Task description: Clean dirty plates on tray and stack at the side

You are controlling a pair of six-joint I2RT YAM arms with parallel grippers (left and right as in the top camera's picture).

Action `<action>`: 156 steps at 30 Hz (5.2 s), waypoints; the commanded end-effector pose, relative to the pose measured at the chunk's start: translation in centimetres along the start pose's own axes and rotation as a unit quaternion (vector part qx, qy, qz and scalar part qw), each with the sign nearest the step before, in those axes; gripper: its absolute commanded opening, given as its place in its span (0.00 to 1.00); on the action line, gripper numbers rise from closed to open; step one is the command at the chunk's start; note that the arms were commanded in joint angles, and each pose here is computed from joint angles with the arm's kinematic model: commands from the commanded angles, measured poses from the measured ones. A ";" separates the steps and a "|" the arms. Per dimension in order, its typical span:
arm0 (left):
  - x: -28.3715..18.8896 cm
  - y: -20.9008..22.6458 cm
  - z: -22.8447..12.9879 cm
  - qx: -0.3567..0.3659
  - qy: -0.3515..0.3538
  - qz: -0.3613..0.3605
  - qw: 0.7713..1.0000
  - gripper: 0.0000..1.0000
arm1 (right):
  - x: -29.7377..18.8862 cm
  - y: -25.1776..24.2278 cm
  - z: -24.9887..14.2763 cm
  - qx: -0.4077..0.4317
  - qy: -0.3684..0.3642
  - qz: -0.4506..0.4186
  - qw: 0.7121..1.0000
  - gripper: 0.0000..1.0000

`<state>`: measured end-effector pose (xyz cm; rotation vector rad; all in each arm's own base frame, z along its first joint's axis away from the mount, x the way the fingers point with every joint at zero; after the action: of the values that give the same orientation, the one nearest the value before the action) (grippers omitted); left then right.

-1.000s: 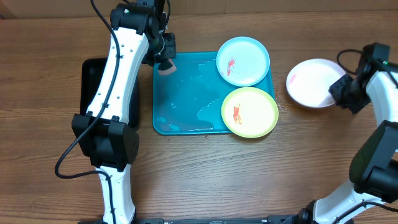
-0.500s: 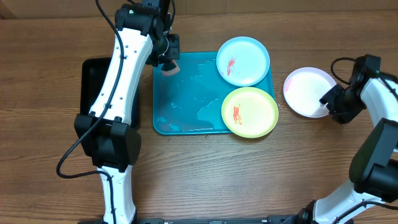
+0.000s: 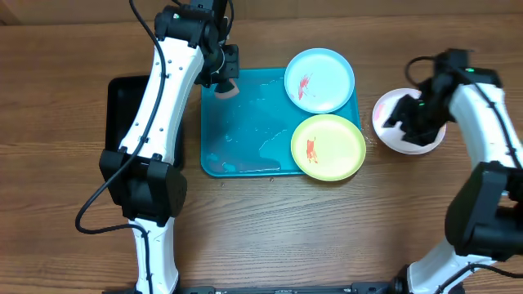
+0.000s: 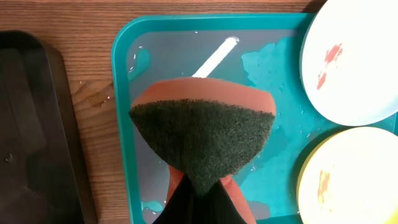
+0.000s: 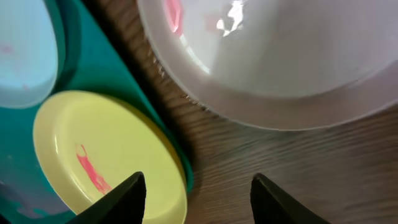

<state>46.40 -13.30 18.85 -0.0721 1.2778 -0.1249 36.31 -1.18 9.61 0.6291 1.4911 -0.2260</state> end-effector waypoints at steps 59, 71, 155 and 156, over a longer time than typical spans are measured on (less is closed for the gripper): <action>0.3 -0.2 -0.1 0.000 0.002 0.006 1.000 0.04 | 5.5 15.3 -9.4 -0.182 -0.039 0.018 0.982 0.04; 0.3 -0.2 -0.1 0.000 0.002 0.006 1.000 0.04 | 11.4 17.8 -11.0 -0.173 -0.004 0.036 0.984 0.04; 16.6 4.1 -9.1 0.007 0.069 0.072 0.995 0.04 | 13.2 18.9 -10.3 -0.176 0.009 0.076 0.981 0.04; 16.6 4.6 -8.7 -0.004 0.058 0.085 0.995 0.04 | 13.2 18.9 -10.3 -0.176 0.009 0.076 0.981 0.04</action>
<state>40.42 -17.08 1.79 0.0021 1.4477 -0.4082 38.39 22.80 2.32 0.4685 1.4367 0.1574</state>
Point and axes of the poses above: each gripper's point midway between its finger pads, its own x axis out along the fingers, its own y axis along the line the jaws close on, z = x × y, the point moved 1 cm from there along -x, back along the fingers, and after that the axes turned 3 degrees about x, right-handed, at the moved point
